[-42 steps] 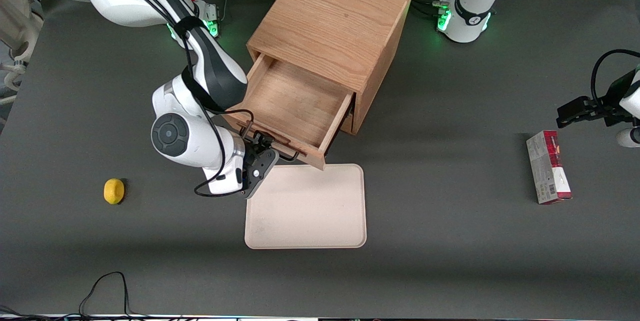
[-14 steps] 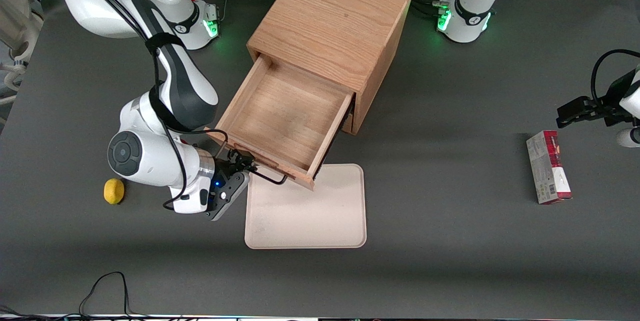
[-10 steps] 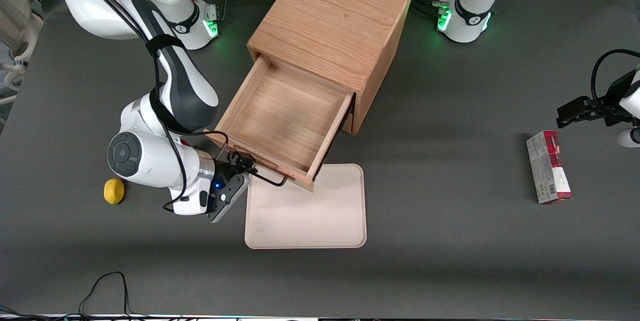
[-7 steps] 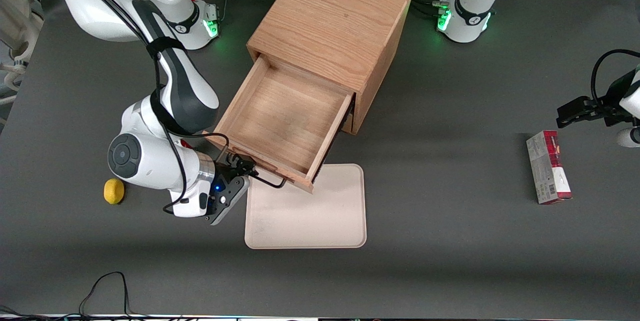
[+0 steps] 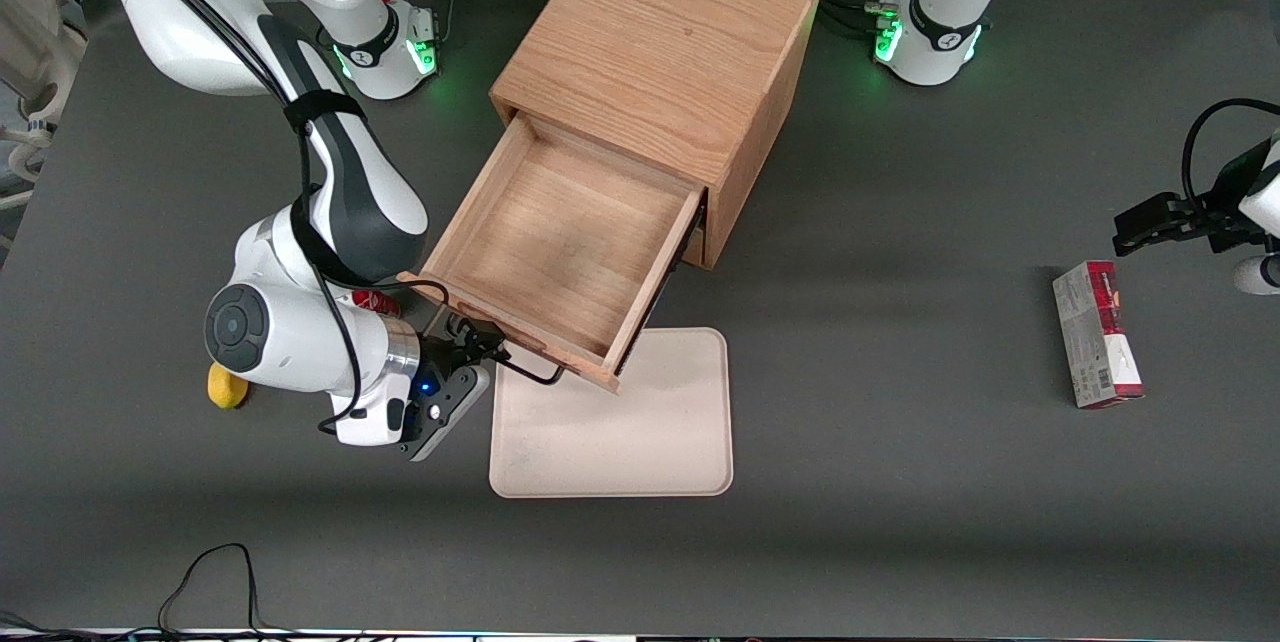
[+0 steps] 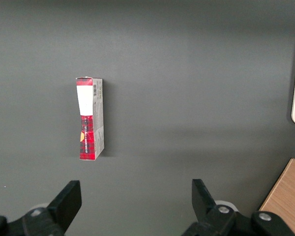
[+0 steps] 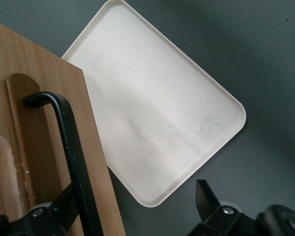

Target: Open upper drawer

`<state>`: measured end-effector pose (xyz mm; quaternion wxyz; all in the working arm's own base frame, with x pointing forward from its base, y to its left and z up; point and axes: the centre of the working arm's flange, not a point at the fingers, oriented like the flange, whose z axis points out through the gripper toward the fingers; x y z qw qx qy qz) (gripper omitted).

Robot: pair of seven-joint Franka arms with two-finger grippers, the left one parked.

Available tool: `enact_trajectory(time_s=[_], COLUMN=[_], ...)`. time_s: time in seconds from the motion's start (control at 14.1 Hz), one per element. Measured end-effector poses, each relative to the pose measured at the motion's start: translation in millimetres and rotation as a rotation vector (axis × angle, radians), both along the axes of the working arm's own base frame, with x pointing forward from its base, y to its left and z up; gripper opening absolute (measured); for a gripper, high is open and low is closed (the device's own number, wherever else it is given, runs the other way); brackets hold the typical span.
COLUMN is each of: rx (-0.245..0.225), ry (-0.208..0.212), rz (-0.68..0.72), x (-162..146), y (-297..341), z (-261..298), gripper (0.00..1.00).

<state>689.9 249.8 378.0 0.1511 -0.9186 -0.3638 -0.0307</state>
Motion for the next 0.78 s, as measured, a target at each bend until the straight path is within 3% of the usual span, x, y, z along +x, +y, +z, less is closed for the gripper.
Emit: enact_trajectory(time_s=[0.78], rx=[0.007], ry=[-0.001], rz=[0.006], x=[0.7], y=[2.3], z=[7.9], gripper=[1.0])
